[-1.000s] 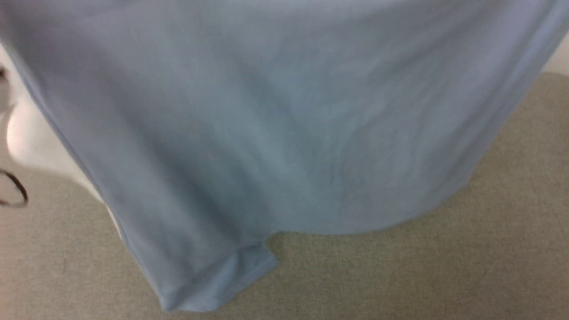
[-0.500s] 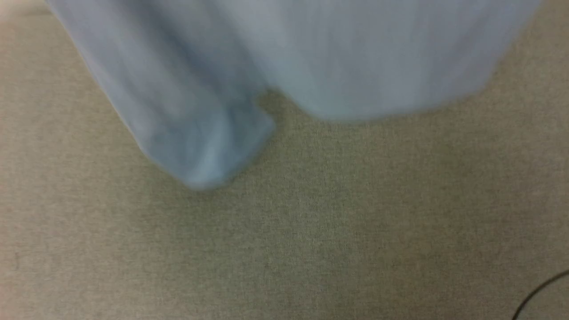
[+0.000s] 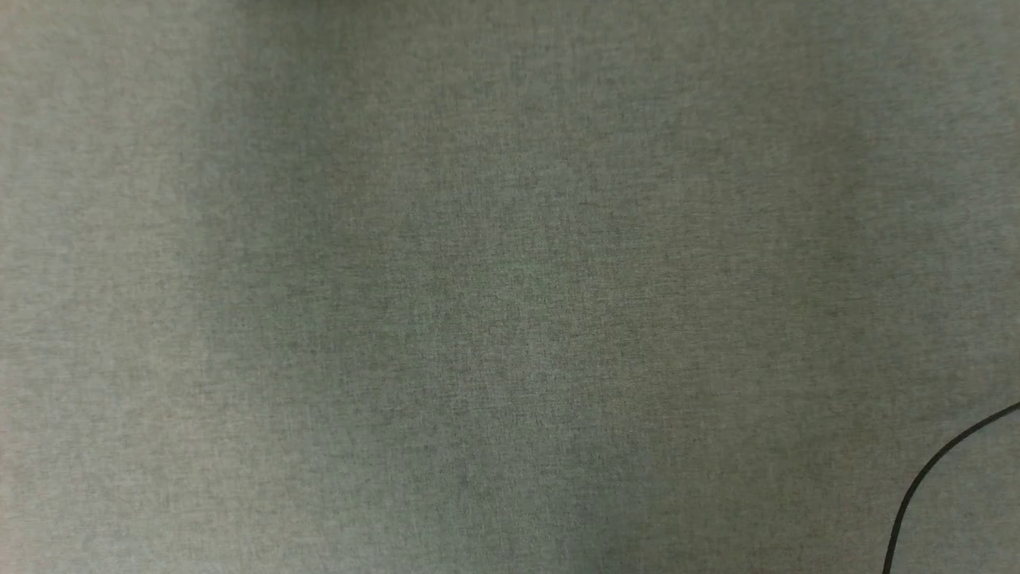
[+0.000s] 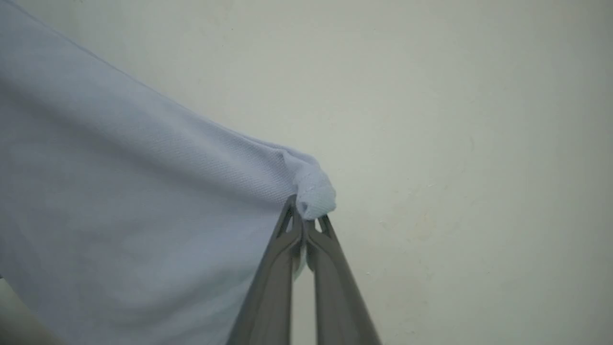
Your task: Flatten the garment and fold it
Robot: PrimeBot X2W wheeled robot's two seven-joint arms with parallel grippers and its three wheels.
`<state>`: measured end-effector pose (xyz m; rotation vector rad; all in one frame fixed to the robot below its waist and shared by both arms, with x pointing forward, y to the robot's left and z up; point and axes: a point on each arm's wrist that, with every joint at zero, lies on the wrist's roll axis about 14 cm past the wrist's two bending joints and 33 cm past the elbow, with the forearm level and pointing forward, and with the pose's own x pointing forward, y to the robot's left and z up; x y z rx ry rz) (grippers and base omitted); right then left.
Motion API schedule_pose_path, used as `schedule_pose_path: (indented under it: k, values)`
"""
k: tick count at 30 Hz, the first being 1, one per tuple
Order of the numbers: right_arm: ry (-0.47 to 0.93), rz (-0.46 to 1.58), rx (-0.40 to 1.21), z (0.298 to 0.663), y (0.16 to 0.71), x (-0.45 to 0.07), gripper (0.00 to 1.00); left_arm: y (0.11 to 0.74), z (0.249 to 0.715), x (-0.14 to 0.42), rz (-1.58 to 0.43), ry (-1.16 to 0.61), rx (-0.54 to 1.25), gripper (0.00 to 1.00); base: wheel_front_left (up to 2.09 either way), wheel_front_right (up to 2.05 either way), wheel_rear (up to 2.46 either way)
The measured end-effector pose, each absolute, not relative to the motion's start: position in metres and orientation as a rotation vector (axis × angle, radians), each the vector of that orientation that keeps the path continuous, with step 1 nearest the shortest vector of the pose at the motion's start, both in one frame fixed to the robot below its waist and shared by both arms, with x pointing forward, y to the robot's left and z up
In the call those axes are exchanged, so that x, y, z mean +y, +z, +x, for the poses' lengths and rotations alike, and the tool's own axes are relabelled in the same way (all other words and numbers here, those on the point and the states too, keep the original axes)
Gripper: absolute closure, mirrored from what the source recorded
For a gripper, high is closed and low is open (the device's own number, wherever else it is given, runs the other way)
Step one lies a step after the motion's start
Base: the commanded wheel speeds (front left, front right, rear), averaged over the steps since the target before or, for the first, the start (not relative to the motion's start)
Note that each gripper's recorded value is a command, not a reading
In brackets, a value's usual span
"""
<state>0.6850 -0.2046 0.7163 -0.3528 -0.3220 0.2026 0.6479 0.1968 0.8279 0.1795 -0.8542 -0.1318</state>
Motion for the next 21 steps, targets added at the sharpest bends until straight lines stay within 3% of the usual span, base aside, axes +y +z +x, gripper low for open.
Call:
schedule_pose_path:
  k: [6,10,21]
  values:
    - [0.245,-0.325,-0.24,0.701,0.657,-0.192,1.0,0.747,0.674,0.182,0.205,-0.204,-0.69,1.0,0.0,0.0,0.0]
    - [0.295,-0.295,-0.136,0.691,0.598,-0.179,1.0,0.675,0.667,0.172,0.209,-0.258,-0.53,1.0,0.0,0.0,0.0]
    - [0.408,-0.251,0.125,0.602,0.493,-0.162,1.0,0.533,0.558,0.161,0.172,-0.344,-0.151,1.0,0.0,0.0,0.0]
